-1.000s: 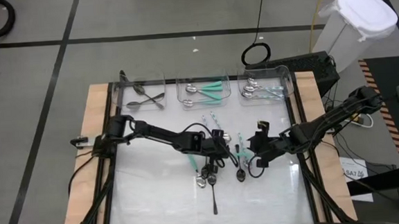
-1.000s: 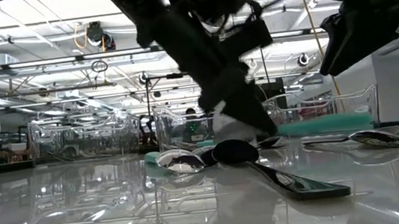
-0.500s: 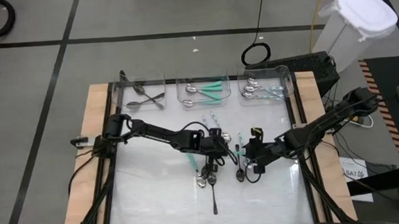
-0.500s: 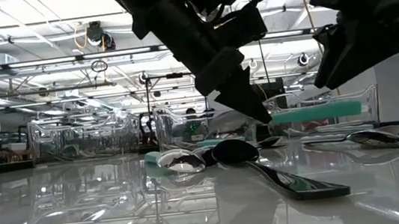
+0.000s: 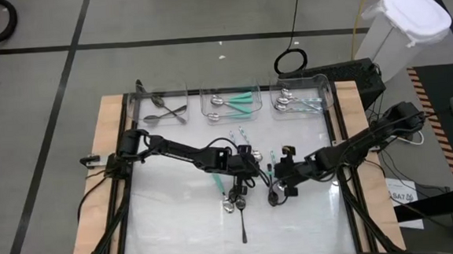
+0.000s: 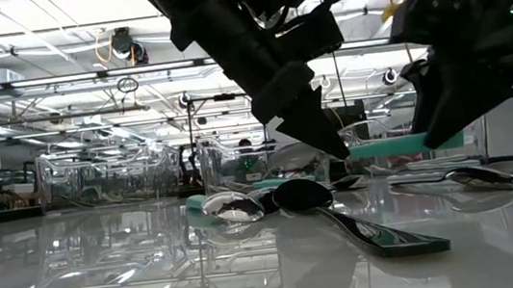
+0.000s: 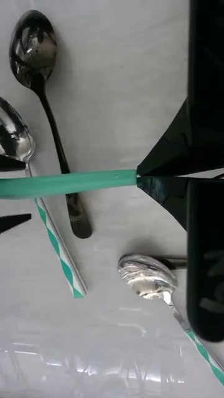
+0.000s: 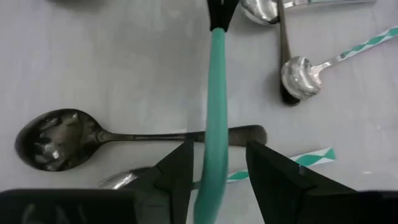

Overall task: Sort silverware by color (type)
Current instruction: Put the green spoon into the center transparent bin

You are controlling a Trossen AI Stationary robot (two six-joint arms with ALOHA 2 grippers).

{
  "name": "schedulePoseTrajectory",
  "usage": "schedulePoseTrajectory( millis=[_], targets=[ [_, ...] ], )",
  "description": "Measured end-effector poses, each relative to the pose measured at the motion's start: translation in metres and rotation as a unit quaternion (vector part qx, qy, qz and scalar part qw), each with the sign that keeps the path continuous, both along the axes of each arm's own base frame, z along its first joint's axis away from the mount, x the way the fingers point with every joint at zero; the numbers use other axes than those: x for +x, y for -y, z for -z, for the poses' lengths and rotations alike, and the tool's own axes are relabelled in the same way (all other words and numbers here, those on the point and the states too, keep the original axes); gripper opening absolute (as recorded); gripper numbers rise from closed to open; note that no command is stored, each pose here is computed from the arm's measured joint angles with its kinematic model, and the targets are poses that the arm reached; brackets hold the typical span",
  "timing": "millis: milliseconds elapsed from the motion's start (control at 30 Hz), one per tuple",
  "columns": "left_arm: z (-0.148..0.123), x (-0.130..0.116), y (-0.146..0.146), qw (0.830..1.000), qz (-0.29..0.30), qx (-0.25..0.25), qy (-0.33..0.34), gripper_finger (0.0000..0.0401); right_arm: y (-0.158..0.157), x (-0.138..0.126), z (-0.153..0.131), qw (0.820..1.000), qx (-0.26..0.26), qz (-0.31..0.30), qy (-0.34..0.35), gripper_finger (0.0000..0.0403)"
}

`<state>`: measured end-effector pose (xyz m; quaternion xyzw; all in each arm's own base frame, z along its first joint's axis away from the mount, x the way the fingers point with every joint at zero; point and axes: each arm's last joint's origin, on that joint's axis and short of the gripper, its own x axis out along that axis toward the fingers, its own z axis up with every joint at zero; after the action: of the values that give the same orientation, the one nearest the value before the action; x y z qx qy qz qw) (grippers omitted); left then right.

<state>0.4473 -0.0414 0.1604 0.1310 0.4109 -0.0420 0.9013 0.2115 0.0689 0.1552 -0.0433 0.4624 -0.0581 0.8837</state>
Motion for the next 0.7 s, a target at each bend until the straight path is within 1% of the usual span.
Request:
schedulePoseTrajectory(
  millis=[100, 233, 267, 400, 467, 567, 633, 700],
  targets=[
    [0.0, 0.0, 0.0, 1.0, 0.001, 0.0, 0.0, 0.0003, 0.002, 0.0, 0.0, 1.0, 0.0, 0.004, 0.0, 0.0118],
    [0.0, 0.0, 0.0, 1.0, 0.0, 0.0, 0.001, 0.0003, 0.003, 0.001, 0.0, 1.0, -0.004, 0.0, -0.003, 0.005],
    [0.0, 0.0, 0.0, 1.0, -0.001, 0.0, 0.001, 0.0003, 0.003, 0.001, 0.0, 1.0, -0.006, -0.003, -0.004, 0.0039],
    [0.0, 0.0, 0.0, 1.0, -0.005, -0.001, 0.002, 0.0003, 0.003, 0.001, 0.0, 1.0, -0.01, -0.006, -0.004, 0.0039],
    [0.0, 0.0, 0.0, 1.0, -0.012, 0.006, 0.003, 0.0009, 0.004, 0.001, 0.0, 1.0, -0.01, -0.004, -0.003, 0.0039],
    [-0.001, 0.0, 0.004, 0.998, -0.023, 0.054, 0.005, 0.0037, 0.007, 0.002, 0.0, 1.0, -0.004, 0.013, 0.0, 0.0039],
    [-0.001, -0.002, 0.01, 0.994, -0.035, 0.103, 0.006, 0.0066, 0.011, 0.004, -0.001, 0.999, 0.004, 0.032, 0.006, 0.0039],
    [-0.002, -0.004, 0.017, 0.985, -0.057, 0.166, 0.009, 0.0097, 0.016, 0.007, -0.001, 0.999, 0.013, 0.051, 0.016, 0.0039]
  ],
)
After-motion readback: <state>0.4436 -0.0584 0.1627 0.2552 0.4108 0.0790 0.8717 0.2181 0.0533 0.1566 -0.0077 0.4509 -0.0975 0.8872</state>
